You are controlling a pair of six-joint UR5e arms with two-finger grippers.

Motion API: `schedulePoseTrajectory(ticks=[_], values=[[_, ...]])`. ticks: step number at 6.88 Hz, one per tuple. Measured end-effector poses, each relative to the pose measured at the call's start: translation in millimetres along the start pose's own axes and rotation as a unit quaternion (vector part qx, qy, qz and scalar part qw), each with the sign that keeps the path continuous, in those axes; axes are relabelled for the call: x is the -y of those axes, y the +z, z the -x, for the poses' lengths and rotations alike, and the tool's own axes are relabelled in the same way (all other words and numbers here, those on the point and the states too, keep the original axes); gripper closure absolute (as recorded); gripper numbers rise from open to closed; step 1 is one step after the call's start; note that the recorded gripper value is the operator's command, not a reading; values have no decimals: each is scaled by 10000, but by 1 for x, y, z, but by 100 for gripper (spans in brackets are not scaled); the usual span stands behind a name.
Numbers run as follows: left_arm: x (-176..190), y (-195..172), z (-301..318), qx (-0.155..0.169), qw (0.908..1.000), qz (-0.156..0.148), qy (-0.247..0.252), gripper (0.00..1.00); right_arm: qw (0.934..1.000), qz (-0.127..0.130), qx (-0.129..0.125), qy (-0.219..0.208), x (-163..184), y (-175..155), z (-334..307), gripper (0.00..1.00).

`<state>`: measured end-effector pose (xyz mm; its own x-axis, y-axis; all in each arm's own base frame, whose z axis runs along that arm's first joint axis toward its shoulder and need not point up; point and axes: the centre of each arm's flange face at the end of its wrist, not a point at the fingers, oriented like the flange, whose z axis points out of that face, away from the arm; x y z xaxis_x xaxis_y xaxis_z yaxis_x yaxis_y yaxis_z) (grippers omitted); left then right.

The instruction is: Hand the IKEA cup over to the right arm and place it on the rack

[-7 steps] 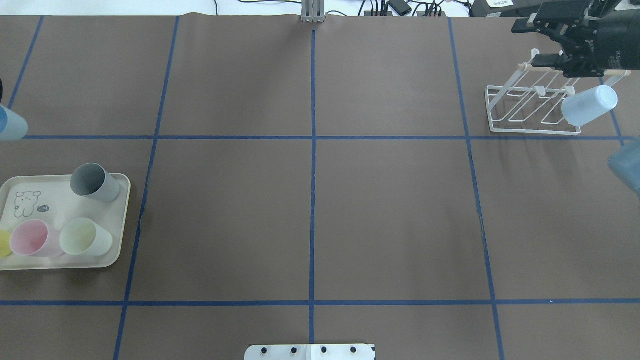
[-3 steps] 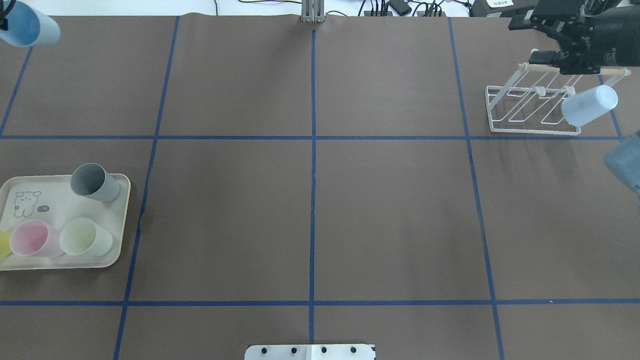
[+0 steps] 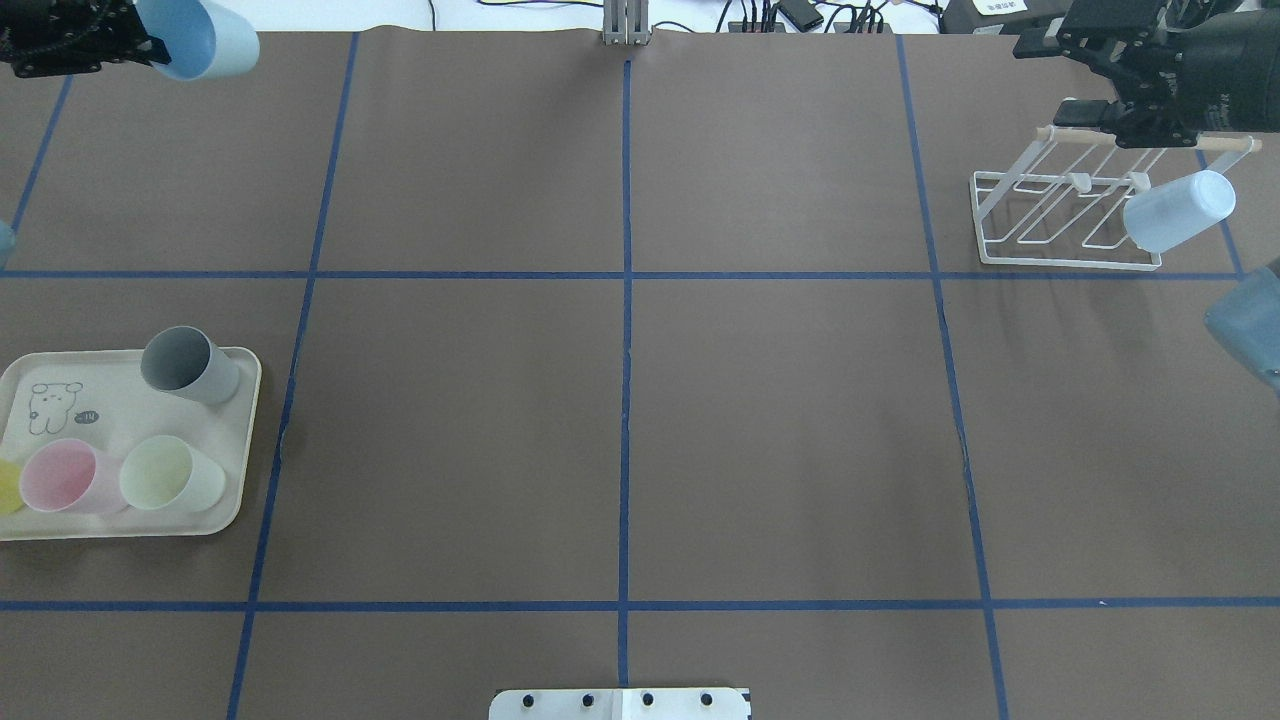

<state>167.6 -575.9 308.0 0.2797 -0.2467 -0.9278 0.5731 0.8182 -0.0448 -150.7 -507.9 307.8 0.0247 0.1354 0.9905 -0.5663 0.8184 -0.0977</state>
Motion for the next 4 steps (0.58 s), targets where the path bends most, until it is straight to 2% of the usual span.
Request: schedulePoseTrajectory(ticks=[1,2,4], values=[[-30,8,-17,-542,9969,202,-530,100,9999,37,88,-42,-4,7,12,0],[-59,13,-31,-1022,9887,475,-986,100,9997,80,251,-8,-16,23,34,0],[-97,8,-46,-1815,9647,996,-1631,100,9960,64,728,519,-53,55,86,0]])
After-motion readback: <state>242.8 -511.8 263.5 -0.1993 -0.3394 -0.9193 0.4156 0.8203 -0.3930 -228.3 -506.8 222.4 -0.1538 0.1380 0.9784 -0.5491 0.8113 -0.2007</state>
